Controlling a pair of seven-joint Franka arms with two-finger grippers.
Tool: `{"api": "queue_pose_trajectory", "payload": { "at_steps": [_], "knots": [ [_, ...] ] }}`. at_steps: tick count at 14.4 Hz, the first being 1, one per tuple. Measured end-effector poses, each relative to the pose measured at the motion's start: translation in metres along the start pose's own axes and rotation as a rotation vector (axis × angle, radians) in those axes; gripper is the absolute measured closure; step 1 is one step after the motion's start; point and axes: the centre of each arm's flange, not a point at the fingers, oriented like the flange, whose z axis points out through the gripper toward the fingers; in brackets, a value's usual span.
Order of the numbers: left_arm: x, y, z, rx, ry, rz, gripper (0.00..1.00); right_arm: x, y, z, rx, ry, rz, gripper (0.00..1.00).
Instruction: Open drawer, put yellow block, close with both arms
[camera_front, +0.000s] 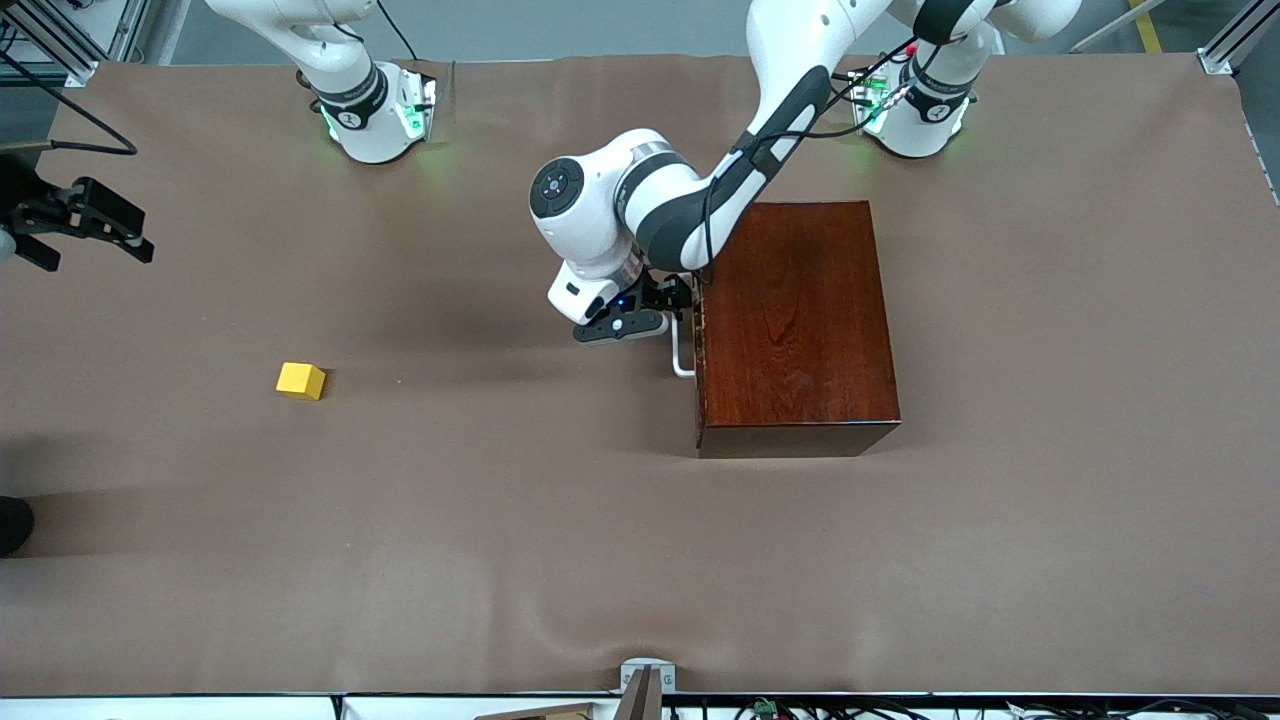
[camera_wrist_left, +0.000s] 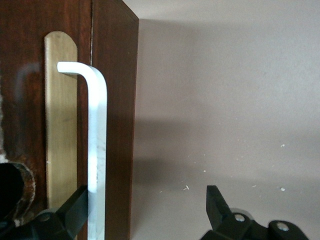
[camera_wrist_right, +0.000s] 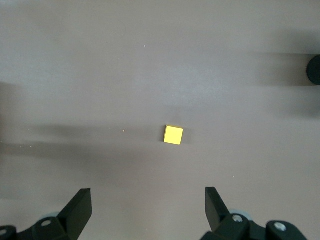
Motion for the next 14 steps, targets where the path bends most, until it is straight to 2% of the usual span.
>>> {"api": "queue_pose_trajectory", "payload": {
  "at_steps": [6,9,12,14],
  "knots": [
    [0.002,0.005,-0.005,-0.052,0.016,-0.090,0.00,0.000,0.000,0.000,0.001,-0.001,0.000,0.00],
    [-0.001,0.010,-0.008,-0.087,0.028,-0.105,0.00,0.000,0.000,0.000,0.001,-0.001,0.000,0.00],
    [-0.007,0.021,-0.015,-0.152,0.054,-0.111,0.00,0.000,0.000,0.001,0.001,-0.001,0.000,0.00],
    [-0.007,0.022,-0.016,-0.164,0.058,-0.122,0.00,0.000,0.000,0.001,0.001,-0.002,0.001,0.00]
  ]
}}
